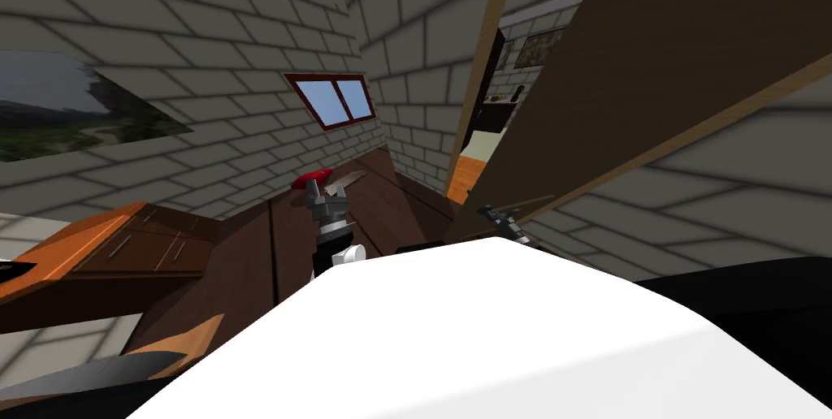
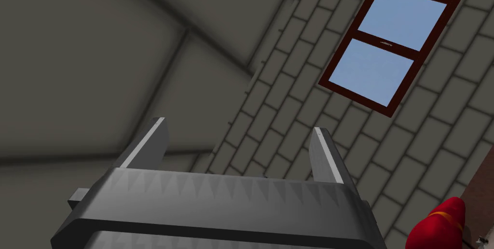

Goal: Pull the door open

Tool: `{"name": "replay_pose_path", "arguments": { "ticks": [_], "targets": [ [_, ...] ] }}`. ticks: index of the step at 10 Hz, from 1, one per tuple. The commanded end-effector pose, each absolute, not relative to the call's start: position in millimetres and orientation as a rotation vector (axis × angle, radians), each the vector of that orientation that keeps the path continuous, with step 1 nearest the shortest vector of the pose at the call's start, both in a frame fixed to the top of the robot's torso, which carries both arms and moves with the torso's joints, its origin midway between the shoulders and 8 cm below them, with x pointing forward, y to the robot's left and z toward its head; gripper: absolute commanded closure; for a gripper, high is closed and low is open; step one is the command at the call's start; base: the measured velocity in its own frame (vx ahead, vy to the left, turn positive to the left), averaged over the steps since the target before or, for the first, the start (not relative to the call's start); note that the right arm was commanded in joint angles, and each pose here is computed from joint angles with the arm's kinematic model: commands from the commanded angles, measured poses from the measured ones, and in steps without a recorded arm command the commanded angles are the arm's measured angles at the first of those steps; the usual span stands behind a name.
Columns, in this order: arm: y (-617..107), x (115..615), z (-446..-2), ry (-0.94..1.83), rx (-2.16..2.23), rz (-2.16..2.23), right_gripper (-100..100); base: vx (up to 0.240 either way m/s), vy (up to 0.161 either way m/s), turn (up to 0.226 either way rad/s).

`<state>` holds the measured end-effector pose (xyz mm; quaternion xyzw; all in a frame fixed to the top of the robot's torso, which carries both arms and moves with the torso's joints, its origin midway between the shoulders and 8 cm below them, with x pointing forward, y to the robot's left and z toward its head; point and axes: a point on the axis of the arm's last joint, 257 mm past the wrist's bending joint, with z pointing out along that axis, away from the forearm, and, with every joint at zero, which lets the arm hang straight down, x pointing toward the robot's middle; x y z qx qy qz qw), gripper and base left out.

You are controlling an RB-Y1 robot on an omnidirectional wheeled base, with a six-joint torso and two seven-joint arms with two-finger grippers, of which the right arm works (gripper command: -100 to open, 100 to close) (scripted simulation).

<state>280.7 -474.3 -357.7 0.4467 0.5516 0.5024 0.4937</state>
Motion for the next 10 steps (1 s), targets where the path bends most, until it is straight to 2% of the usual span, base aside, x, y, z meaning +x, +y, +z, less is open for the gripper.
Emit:
{"name": "replay_pose_path", "arguments": {
  "ticks": [1, 6, 10],
  "targets": [
    [-474.2, 279.5, -357.0, 1.340, 1.077, 1.222, 100, -0.201, -0.086, 0.134],
    [-475.7, 278.5, -355.4, 1.345, 1.067, 1.230, 100, -0.208, -0.069, 0.155],
    [-469.3, 275.7, -358.2, 1.361, 1.063, 1.246, 100, -0.142, -0.055, 0.099]
  ]
}}
